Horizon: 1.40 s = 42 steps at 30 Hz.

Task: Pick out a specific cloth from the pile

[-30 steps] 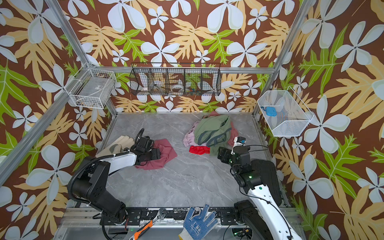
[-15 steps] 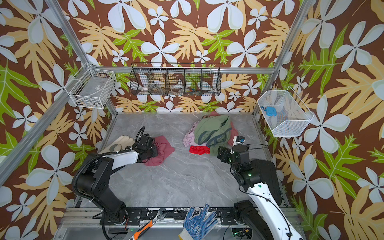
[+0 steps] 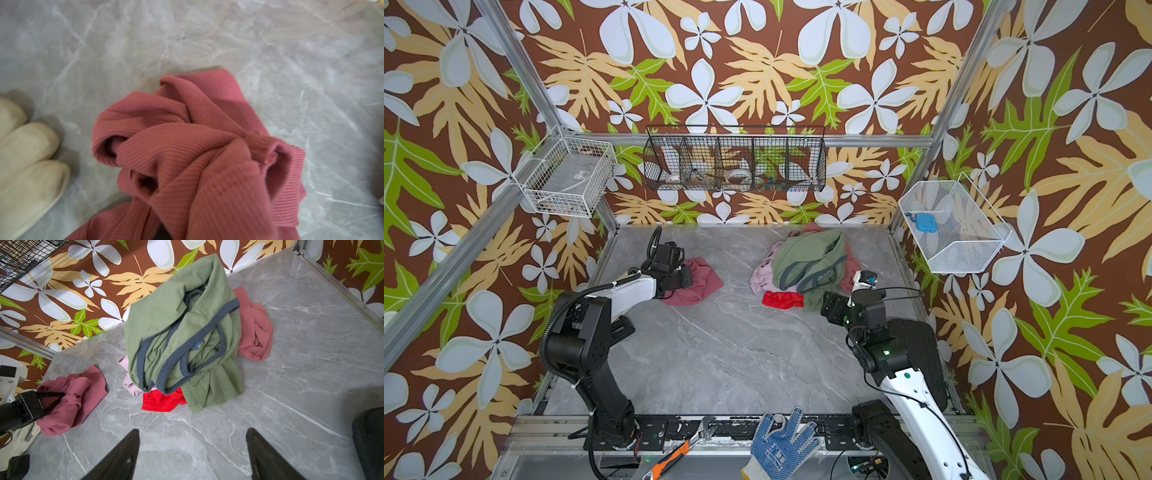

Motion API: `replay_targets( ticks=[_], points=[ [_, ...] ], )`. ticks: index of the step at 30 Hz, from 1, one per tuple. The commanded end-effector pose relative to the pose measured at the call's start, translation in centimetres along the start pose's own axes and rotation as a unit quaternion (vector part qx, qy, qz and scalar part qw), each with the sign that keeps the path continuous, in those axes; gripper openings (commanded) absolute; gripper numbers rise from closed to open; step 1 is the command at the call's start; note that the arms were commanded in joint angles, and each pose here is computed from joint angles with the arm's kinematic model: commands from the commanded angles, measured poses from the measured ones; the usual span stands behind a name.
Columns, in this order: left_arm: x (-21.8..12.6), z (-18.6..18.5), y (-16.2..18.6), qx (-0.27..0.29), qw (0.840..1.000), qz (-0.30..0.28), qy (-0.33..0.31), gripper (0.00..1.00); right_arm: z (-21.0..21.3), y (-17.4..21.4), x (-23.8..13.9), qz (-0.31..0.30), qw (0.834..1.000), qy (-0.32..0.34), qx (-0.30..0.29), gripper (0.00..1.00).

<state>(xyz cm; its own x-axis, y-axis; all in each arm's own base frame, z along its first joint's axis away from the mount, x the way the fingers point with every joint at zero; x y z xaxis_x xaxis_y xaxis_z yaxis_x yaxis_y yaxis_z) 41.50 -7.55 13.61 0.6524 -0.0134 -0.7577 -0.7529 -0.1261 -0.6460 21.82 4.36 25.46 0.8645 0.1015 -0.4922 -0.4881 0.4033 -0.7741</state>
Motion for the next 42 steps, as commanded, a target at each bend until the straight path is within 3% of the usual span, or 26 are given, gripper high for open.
replay_targets(
  ticks=[1,10,21,23,26,29,31,42],
  points=[
    [0.3,0.1,-0.8,0.029,1.000,0.000,0.001,0.00,-0.2,-0.2,-0.3,-0.007,1.000,0.010,-0.005,0.80],
    [1.9,1.1,-3.6,0.030,0.999,-0.008,0.025,0.00,-0.1,-0.6,-0.8,-0.013,1.000,0.010,-0.007,0.80],
    [4.7,0.6,-2.4,0.036,0.997,0.048,0.043,0.01,-0.3,0.2,0.1,-0.004,1.000,0.007,0.005,0.80],
    [4.6,0.7,-2.4,0.032,0.998,0.044,0.041,0.14,-0.2,0.2,0.2,-0.003,1.000,0.007,0.003,0.80],
    [4.2,0.7,-2.5,0.025,0.998,0.039,0.043,0.47,-0.2,0.2,0.4,-0.001,1.000,0.008,0.001,0.80],
    [3.9,0.7,-2.6,0.021,0.998,0.036,0.043,0.65,-0.1,0.1,0.6,0.000,1.000,0.009,-0.004,0.80],
    [3.6,0.8,-2.6,0.020,0.998,0.035,0.040,0.97,-0.1,0.2,0.8,0.004,1.000,0.010,-0.008,0.80],
    [-0.8,1.3,-3.8,-0.016,0.999,-0.024,0.029,1.00,-0.4,-0.2,0.4,-0.008,0.999,0.027,-0.032,0.83]
  ],
)
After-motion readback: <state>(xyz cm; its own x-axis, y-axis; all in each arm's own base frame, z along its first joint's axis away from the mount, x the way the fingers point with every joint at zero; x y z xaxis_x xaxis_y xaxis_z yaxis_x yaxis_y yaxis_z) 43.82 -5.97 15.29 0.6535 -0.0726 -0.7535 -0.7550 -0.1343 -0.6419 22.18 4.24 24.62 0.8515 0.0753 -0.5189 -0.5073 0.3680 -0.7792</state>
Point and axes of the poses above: each gripper's point midway between its finger pads, its own x axis out along the fingers, its own z axis along the line the jaws close on, y = z × x, the point moved 8 cm from there along -x, back along the fingers, and after that the axes turned 2 degrees about x, right-handed, at the moved point
